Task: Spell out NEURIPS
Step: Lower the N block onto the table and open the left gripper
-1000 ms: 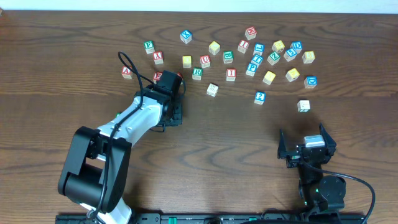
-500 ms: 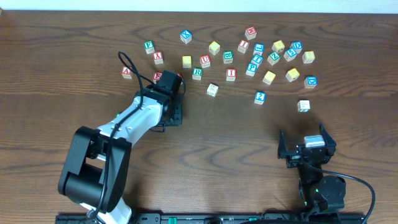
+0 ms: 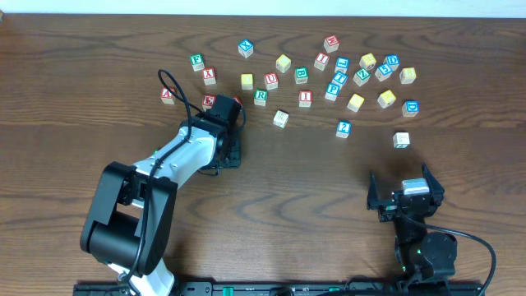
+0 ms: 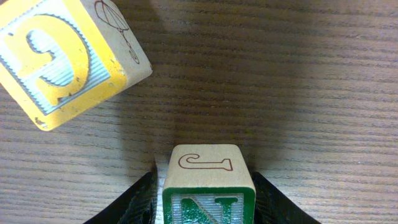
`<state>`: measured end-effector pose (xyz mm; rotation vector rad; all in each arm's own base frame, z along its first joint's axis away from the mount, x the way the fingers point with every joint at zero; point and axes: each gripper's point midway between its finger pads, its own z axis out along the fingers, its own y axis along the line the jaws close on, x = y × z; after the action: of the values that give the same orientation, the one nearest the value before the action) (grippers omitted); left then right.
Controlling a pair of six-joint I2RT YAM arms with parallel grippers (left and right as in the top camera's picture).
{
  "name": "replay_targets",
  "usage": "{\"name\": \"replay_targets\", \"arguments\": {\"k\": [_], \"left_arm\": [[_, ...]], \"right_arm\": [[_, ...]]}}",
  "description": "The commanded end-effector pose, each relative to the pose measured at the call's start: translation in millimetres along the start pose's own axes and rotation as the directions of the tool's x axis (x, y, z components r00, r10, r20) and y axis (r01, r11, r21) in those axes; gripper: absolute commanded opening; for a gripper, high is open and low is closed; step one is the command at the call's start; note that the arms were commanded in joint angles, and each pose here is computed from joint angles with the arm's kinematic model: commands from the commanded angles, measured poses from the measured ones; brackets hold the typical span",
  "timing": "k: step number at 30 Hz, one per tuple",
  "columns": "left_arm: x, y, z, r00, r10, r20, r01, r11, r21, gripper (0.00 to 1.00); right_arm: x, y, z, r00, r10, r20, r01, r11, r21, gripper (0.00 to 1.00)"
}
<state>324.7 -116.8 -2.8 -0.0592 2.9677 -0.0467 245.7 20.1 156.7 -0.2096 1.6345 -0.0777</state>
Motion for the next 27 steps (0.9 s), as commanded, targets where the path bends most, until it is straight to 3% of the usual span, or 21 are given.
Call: {"name": "replay_targets", "arguments": {"k": [1, 27], "left_arm": [[3.8, 3.5, 3.9, 1.0, 0.0, -0.012, 0.0, 1.0, -0.018, 0.47], [-4.2, -1.3, -9.3, 1.0, 0.004, 0.009, -0.004, 1.0, 0.002, 0.47]], "right_arm": [[0.9, -2.0, -0.2, 1.0, -0.006, -0.002, 0.006, 1.0, 0.008, 0.99], [0.9, -2.0, -0.2, 1.0, -0.006, -0.002, 0.006, 1.0, 0.008, 0.99]]}}
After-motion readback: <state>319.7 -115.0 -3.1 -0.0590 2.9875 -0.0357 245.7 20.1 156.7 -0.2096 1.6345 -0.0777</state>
